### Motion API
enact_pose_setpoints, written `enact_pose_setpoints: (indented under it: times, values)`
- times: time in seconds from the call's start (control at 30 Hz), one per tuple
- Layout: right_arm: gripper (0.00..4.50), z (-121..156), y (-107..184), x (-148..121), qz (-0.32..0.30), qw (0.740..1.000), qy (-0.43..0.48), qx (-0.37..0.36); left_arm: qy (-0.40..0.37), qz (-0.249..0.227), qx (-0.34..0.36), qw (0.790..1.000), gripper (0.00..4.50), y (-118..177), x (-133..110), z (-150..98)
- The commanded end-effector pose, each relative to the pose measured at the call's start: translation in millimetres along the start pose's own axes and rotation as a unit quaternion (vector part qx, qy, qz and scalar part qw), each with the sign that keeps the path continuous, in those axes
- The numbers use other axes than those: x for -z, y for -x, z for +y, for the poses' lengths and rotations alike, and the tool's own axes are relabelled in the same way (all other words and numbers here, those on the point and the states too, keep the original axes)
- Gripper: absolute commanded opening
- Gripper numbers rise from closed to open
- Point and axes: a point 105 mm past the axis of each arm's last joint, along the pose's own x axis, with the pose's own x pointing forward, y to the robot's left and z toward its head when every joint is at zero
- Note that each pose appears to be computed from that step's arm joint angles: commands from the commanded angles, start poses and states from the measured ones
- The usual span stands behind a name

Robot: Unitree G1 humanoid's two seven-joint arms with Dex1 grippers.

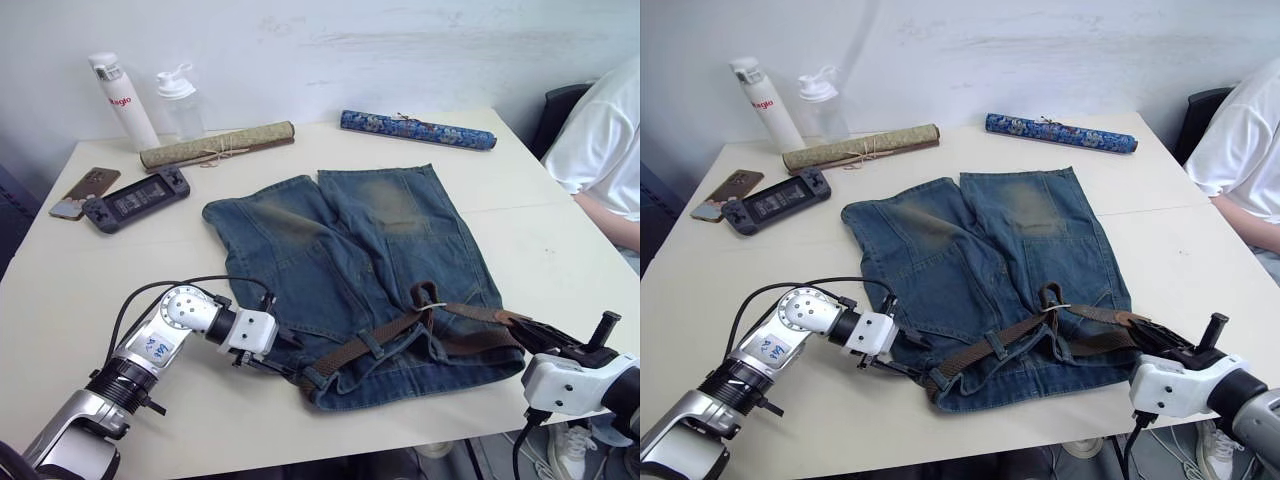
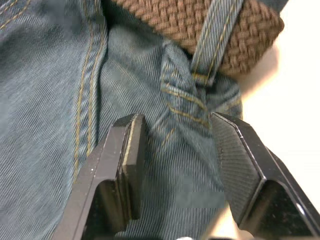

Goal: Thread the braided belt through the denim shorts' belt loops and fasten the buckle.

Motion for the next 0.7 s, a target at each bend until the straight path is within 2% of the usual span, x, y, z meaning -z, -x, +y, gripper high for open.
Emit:
enact_pose_setpoints:
  times: [0.03, 0.13, 0.43, 0.57, 0.6, 0.67, 0.7]
  values:
    - [0.00, -7.1, 8.0, 15.2, 0.034, 0.999, 0.023, 0.014, 0.070, 0.091, 0.016, 0.993, 2.32, 7.4, 43.3, -21.2]
    - [0.00, -3.7, 8.3, 15.1, 0.031, 0.999, 0.016, 0.011, 0.066, 0.080, 0.005, 0.995, 2.32, 6.2, 40.4, -19.0]
    - [0.00, -2.9, -11.5, -28.0, -0.036, 0.999, -0.005, 0.029, 0.007, 0.066, -0.047, 0.997, 2.32, -6.2, 31.1, -0.6]
    - [0.00, -2.3, -18.2, -39.5, -0.047, 0.998, -0.013, 0.034, -0.015, 0.059, -0.043, 0.997, 1.26, -9.9, 26.2, -0.3]
    - [0.00, -2.4, -18.7, -40.1, -0.046, 0.998, -0.014, 0.035, -0.018, 0.059, -0.041, 0.997, 0.73, -9.9, 25.8, -0.7]
    - [0.00, -2.5, -19.1, -39.6, -0.044, 0.998, -0.015, 0.034, -0.043, 0.076, -0.031, 0.996, 0.11, -6.9, 26.4, -1.9]
    - [0.00, -3.0, -19.3, -39.2, -0.042, 0.998, -0.016, 0.035, -0.056, 0.085, -0.028, 0.994, 0.02, -3.5, 27.3, -2.1]
